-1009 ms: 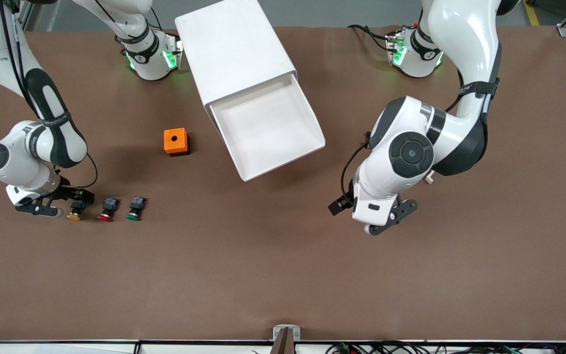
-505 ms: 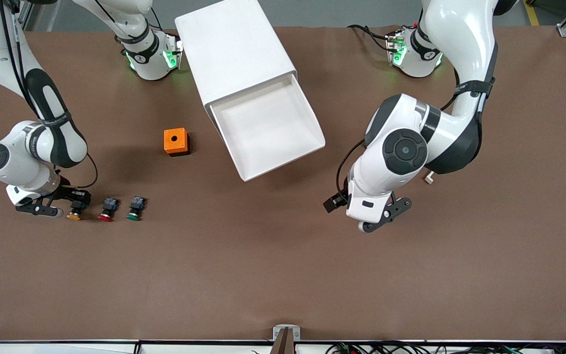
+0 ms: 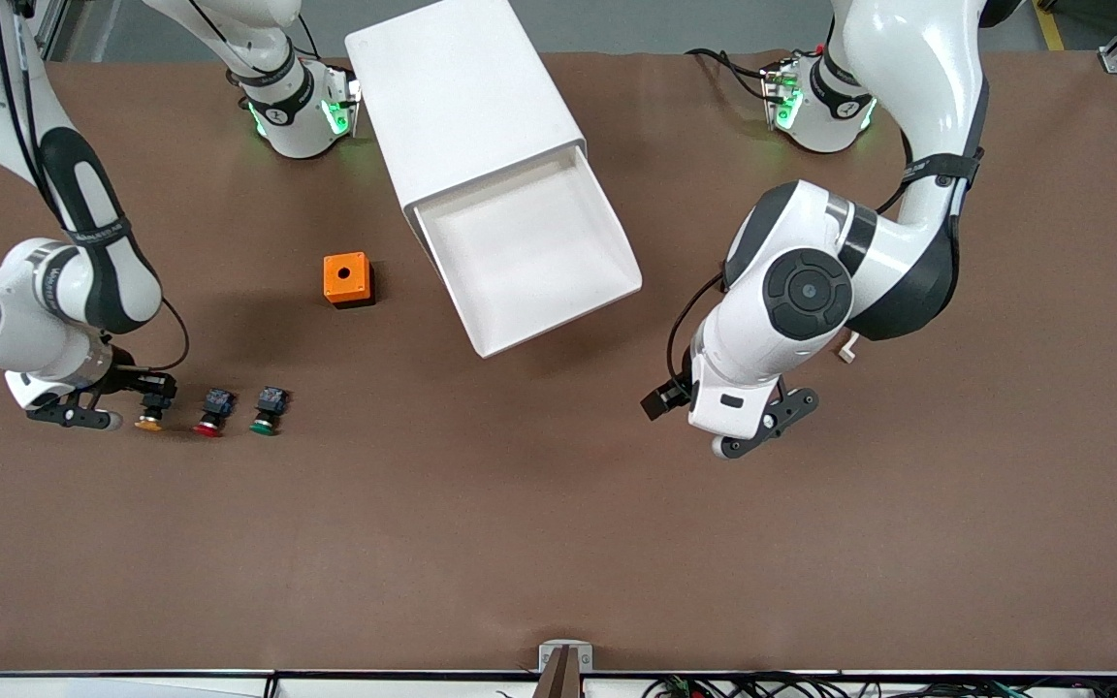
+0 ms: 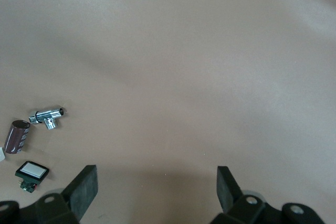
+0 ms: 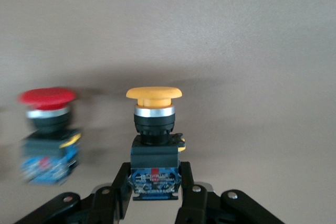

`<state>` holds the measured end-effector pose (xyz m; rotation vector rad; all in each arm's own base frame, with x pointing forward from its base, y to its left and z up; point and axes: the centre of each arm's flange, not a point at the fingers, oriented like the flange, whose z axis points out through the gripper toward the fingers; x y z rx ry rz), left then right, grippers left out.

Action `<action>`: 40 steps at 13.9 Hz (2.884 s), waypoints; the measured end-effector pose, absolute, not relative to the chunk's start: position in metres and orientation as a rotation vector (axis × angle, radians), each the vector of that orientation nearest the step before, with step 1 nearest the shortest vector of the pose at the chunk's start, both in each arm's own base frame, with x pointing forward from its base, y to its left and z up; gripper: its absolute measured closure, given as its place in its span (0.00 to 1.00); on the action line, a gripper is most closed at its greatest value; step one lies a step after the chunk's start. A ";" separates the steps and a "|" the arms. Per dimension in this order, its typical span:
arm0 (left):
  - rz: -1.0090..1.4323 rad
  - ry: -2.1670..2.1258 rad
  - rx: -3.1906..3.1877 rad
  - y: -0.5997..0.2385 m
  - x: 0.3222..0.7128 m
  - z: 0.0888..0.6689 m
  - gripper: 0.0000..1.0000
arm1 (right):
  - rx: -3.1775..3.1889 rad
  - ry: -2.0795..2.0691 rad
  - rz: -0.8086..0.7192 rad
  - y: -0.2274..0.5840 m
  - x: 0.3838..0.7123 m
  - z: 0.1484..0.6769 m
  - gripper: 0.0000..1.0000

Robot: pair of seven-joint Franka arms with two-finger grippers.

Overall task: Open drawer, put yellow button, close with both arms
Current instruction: 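Lift the yellow button with the right gripper toward the open drawer, then lower the yellow button into the drawer and open the right gripper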

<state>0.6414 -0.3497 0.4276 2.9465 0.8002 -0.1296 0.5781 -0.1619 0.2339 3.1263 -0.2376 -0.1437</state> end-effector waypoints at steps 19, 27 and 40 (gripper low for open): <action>-0.085 0.796 2.923 -0.349 0.642 0.443 0.00 | 3.051 -1.116 -0.348 0.078 0.537 0.610 0.59; -0.085 0.796 2.922 -0.349 0.642 0.443 0.00 | 2.956 -1.516 -0.199 0.276 0.487 0.635 0.59; -0.080 0.798 2.920 -0.348 0.643 0.444 0.00 | 2.851 -1.419 -0.213 0.443 0.446 0.506 0.59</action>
